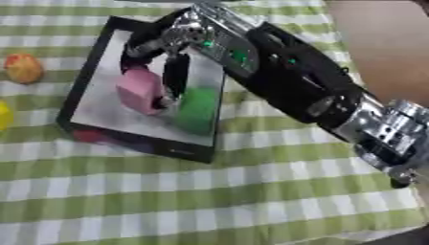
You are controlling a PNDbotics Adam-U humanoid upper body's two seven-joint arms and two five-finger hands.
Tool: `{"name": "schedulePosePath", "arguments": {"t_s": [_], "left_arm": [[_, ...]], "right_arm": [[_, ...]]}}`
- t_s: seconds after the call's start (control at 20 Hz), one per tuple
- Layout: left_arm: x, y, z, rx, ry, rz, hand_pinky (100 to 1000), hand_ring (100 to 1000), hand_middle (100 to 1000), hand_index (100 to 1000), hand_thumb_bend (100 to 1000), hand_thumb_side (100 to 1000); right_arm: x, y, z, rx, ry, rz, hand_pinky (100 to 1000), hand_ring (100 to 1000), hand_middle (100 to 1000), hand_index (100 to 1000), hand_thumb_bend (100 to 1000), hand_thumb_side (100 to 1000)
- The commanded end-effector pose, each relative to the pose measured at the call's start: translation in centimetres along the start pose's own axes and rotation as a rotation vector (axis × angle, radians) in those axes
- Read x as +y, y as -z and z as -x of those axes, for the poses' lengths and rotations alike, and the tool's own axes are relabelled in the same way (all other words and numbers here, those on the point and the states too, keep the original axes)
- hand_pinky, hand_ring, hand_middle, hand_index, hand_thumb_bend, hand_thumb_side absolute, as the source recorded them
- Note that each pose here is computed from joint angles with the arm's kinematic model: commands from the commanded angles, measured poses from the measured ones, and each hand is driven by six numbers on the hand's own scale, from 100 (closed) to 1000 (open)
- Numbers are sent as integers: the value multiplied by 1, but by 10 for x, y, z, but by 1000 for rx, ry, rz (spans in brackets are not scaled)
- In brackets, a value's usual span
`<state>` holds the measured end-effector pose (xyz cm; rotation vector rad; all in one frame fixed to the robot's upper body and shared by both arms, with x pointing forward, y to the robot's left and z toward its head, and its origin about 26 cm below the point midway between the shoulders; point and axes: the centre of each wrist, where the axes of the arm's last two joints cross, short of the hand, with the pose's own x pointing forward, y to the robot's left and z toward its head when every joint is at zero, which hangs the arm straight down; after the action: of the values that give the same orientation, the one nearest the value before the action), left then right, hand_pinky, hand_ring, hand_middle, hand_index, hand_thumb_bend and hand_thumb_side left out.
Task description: Pick up objects on the table and place them in the box.
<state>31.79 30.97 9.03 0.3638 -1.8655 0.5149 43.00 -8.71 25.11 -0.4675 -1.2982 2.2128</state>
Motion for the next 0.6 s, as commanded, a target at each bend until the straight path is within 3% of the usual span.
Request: {"name": "schedulePosePath", "arguments": {"t_s": [0.05, 0.15, 0.25, 0.45, 0.6], "left_arm": [[0, 4, -7, -28, -1, 7, 752, 734, 695, 768, 387, 627], [-1, 4, -7, -29, 0, 9, 752, 735, 695, 768, 387, 627], [-1, 4, -8, -30, 0, 10, 752, 735, 695, 768, 388, 626], [0, 4, -8, -31, 3, 4, 752, 735, 695, 768, 387, 625], [2, 4, -7, -29, 10, -2, 752, 735, 695, 768, 387, 625]], "right_arm": [[-5, -2, 6, 21, -38, 19, 836, 772, 667, 748, 418, 191], [-5, -3, 7, 19, -58, 16, 873, 834, 764, 819, 505, 254], [-8, -7, 8, 17, -73, 13, 894, 861, 802, 853, 546, 311], [-18, -23, 16, 34, -78, 32, 895, 864, 810, 859, 558, 322], [-32, -48, 24, 53, -63, 90, 888, 848, 789, 841, 524, 314]]}}
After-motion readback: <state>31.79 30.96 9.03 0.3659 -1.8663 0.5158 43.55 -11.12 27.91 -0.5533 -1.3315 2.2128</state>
